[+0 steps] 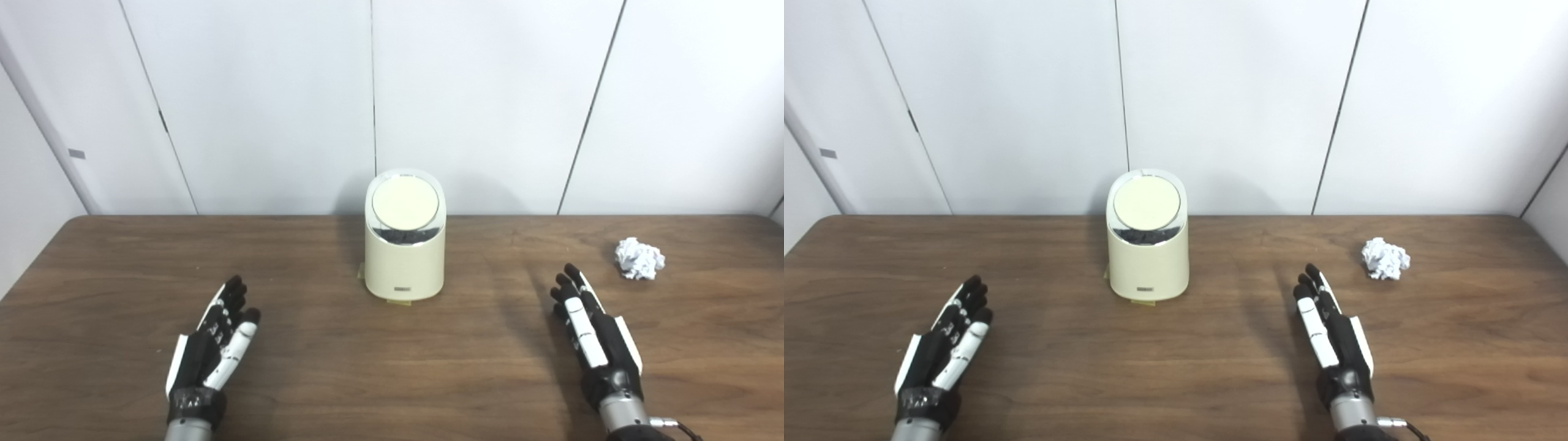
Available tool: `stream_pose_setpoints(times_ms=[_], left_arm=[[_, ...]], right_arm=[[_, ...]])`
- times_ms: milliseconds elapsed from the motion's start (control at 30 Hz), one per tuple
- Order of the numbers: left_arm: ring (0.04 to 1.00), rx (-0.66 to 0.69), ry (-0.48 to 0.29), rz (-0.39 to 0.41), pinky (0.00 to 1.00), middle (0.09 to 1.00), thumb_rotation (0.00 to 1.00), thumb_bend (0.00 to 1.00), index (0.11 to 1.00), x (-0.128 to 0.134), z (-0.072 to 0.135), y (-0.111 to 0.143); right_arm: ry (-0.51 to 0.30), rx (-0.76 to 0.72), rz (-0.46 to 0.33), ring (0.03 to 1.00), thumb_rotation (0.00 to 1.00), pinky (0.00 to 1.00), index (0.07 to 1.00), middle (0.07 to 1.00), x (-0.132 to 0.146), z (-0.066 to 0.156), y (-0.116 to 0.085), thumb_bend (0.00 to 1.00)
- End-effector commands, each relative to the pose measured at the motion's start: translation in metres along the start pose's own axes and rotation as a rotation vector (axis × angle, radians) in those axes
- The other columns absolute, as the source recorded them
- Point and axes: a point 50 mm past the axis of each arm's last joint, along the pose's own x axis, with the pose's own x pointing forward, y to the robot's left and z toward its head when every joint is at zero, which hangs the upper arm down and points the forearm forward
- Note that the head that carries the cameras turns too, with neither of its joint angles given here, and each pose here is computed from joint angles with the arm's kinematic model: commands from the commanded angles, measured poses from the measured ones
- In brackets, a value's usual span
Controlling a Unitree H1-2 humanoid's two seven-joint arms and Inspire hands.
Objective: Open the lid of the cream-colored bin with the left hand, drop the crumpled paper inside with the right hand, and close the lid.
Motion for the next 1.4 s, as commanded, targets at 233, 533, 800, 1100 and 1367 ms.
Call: stream_pose_setpoints(times_ms=[233,533,800,1100,1367], left_arm=[[0.934,0.188,-0.236,-0.112,0.92,0.918,0.37,0.86,0.904,0.077,0.098,-0.027],[0.911,0.335,-0.418,-0.201,0.89,0.900,0.27,0.87,0.887,0.133,0.177,-0.070],[0.897,0.649,-0.498,-0.295,0.89,0.878,0.14,0.89,0.863,0.179,0.215,-0.119],[0.928,1.002,-0.401,-0.428,0.87,0.910,0.17,0.93,0.892,0.210,0.235,-0.151],[0.874,1.167,-0.402,-0.413,0.81,0.893,0.14,0.93,0.885,0.227,0.231,-0.172]], right_arm=[[-0.091,-0.044,0.020,0.921,0.83,0.91,0.953,0.941,0.013,0.010,0.005,0.48],[-0.095,-0.092,0.016,0.899,0.83,0.87,0.951,0.929,0.013,0.007,0.006,0.48],[-0.092,-0.144,0.025,0.882,0.86,0.84,0.954,0.928,0.011,0.005,0.008,0.48],[-0.088,-0.136,0.038,0.867,0.86,0.83,0.957,0.922,0.008,0.004,0.011,0.48],[-0.097,-0.152,0.042,0.851,0.88,0.81,0.954,0.909,0.009,0.005,0.014,0.45]])
